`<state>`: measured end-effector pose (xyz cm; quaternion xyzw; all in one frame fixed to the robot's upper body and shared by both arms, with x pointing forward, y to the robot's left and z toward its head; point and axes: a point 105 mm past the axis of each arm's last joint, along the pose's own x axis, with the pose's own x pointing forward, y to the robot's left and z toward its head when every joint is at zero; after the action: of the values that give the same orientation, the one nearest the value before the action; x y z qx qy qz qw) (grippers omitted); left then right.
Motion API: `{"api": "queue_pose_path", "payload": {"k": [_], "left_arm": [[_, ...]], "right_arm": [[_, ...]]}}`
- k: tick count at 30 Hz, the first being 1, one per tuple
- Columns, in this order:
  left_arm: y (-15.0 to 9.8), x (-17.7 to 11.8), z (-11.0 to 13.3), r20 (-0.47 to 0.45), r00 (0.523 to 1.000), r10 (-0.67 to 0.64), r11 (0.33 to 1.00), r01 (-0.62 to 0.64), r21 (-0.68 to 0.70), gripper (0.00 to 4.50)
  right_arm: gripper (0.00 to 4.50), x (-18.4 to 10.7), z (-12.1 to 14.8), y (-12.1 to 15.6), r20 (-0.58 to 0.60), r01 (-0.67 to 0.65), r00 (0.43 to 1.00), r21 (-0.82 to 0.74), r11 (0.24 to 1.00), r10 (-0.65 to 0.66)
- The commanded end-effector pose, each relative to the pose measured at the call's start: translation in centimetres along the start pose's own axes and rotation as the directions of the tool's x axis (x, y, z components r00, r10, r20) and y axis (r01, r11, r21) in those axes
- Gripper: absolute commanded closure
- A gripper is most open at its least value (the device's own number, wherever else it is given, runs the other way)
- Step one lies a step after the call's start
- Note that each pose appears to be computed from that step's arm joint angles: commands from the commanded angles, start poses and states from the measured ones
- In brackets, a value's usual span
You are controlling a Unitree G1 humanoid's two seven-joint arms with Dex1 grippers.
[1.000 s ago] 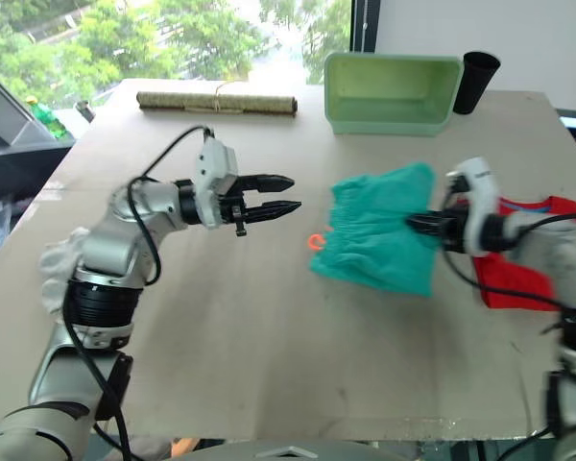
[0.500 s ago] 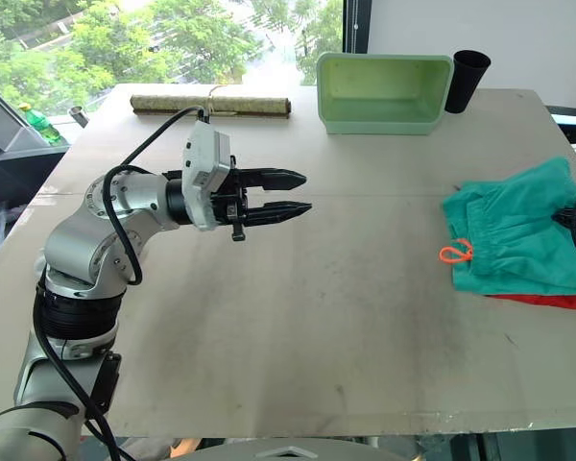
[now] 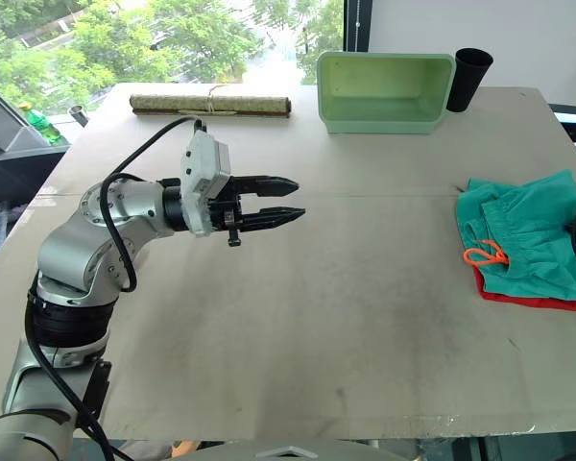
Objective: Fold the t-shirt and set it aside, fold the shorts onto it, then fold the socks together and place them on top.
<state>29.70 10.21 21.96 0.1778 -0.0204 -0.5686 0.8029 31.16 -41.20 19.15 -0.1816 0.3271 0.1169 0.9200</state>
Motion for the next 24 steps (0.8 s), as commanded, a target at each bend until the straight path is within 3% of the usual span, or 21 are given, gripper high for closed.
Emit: {"api": "queue_pose_path", "payload": {"k": [1,3,5,7,9,14,19,24], "left_arm": [[0.7,-1.7,-0.2,-0.022,0.998,0.066,0.998,-0.065,0.025,2.30],[0.8,-2.5,-0.9,-0.055,0.994,0.096,0.995,-0.095,0.020,2.30],[1.1,-3.4,-1.4,-0.076,0.988,0.136,0.991,-0.135,0.019,2.30],[2.3,-5.6,-2.3,-0.113,0.959,0.258,0.966,-0.256,0.037,2.30],[2.8,-6.8,-2.9,-0.129,0.935,0.330,0.944,-0.325,0.060,2.30],[4.8,-12.0,-6.6,-0.197,0.777,0.597,0.799,-0.598,0.063,2.30],[4.1,-16.0,-8.9,-0.271,0.653,0.707,0.694,-0.715,0.086,2.30],[2.0,-19.7,-12.0,-0.391,0.541,0.745,0.615,-0.783,0.089,2.30]], "right_arm": [[0.56,-2.6,1.5,-1.2,0.085,0.047,0.995,-0.046,0.998,-0.043],[0.04,-3.2,1.7,-1.3,0.109,0.052,0.993,-0.070,0.996,-0.044],[0.04,-3.4,2.8,-0.5,0.176,0.022,0.984,-0.108,0.994,-0.002],[0.04,-3.3,5.4,2.8,0.313,-0.089,0.938,-0.191,0.978,0.146],[0.04,-3.3,6.2,4.8,0.365,-0.141,0.905,-0.224,0.964,0.217],[0.04,-2.1,8.6,14.0,0.520,-0.362,0.679,-0.376,0.853,0.518],[0.04,-2.2,10.6,21.3,0.584,-0.517,0.443,-0.453,0.726,0.680],[0.04,-3.1,11.0,26.2,0.585,-0.610,0.277,-0.506,0.610,0.762]]}}
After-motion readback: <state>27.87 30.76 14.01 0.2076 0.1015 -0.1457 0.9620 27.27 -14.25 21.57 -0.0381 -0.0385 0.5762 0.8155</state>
